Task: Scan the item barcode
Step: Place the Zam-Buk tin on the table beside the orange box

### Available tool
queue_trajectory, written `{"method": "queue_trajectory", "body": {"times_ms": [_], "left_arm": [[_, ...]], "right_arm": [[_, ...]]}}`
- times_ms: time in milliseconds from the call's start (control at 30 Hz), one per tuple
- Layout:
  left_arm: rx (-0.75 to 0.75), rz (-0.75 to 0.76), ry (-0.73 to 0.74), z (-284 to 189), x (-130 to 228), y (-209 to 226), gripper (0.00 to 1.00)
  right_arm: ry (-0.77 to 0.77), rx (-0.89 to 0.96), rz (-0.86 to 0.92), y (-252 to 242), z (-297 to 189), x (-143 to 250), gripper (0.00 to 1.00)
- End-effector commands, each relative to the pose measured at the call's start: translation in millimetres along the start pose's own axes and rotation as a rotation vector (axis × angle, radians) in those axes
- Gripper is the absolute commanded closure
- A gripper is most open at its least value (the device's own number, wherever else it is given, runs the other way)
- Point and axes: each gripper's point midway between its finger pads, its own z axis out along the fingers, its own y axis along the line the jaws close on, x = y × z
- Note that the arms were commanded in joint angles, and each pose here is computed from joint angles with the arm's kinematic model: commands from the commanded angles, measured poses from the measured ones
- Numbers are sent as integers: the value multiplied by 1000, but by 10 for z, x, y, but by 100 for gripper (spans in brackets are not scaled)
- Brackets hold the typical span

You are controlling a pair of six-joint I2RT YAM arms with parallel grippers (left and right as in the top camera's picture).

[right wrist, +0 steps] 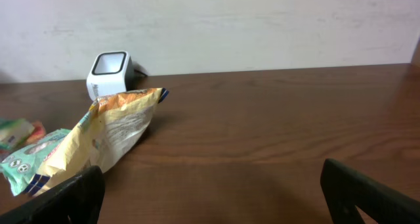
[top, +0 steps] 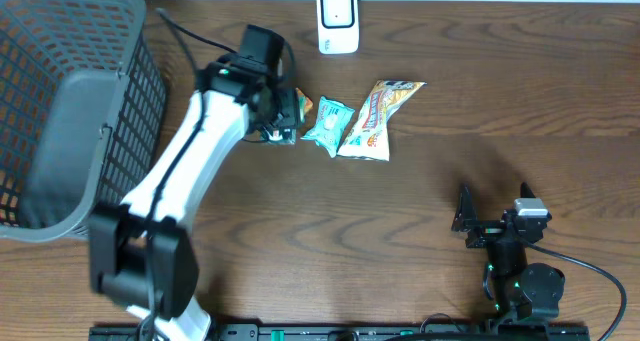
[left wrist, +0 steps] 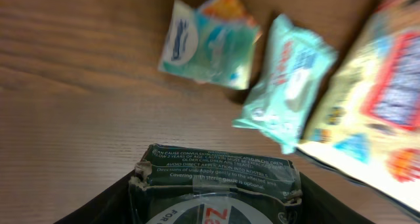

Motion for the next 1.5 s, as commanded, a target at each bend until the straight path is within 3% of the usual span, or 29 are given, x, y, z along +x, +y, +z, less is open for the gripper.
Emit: {"method": "queue_trajectory", "body": {"times_ms": [0,100,367,533,800,1033,1233,1467], "left_arm": [[-60,33,77,326,141,55,37],[-68,29,128,524,234,43,36],[-69,38,152,662,280,17,5],[-66,20,131,519,171,47,4],[-58,-37,67,-90,55,214,4],[-111,-89,169,-563,436,490,3],[-142,-94,255,-633,655,550,2],[-144,-94,261,-638,669,554,2]], "right_arm": [[-1,-7,-12,18,-3,2,1],[-1,-7,-12,18,-3,2,1],[-1,-7,-12,18,-3,2,1],[-1,-7,-12,18,-3,2,1],[-1,-7,-12,18,-3,2,1],[-1,-7,-12,18,-3,2,1],[-1,-7,-12,18,-2,4,1],[-1,-7,-12,18,-3,2,1]]}}
